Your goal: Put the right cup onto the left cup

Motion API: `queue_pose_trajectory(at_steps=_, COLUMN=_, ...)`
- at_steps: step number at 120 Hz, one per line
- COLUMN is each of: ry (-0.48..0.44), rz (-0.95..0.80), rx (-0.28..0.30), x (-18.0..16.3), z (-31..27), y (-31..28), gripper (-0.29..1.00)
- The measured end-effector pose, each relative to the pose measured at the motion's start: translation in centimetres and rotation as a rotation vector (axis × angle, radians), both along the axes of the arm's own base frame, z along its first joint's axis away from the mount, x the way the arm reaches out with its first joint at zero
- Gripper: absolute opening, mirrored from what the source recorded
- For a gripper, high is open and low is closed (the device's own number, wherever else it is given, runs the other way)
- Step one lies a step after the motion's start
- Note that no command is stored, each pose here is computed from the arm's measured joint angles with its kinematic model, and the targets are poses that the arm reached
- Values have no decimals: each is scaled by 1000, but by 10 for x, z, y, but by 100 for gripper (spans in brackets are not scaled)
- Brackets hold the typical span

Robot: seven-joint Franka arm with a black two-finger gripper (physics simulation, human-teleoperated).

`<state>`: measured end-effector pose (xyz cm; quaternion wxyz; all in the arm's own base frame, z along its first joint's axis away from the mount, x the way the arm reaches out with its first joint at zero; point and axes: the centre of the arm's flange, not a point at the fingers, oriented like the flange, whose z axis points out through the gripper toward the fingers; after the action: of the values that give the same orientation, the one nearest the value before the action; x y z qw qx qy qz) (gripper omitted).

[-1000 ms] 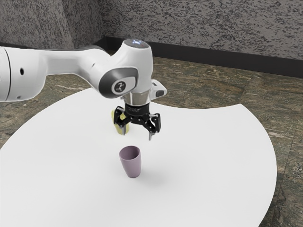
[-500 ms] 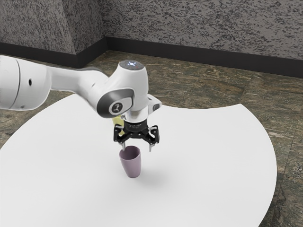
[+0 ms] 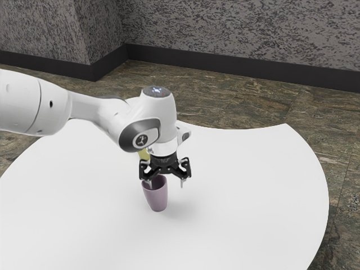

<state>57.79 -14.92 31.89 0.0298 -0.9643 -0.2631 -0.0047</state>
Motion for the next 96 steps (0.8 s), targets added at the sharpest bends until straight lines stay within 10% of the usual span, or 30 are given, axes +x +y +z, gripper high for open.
queue_pose_trajectory(at_steps=30, ry=10, rz=25, rx=-10, x=3, z=-17, y=3, gripper=62)
queue_pose_trajectory(at_steps=96, ry=1, rz=47, rx=10, x=7, z=-19, y=13, gripper=-1)
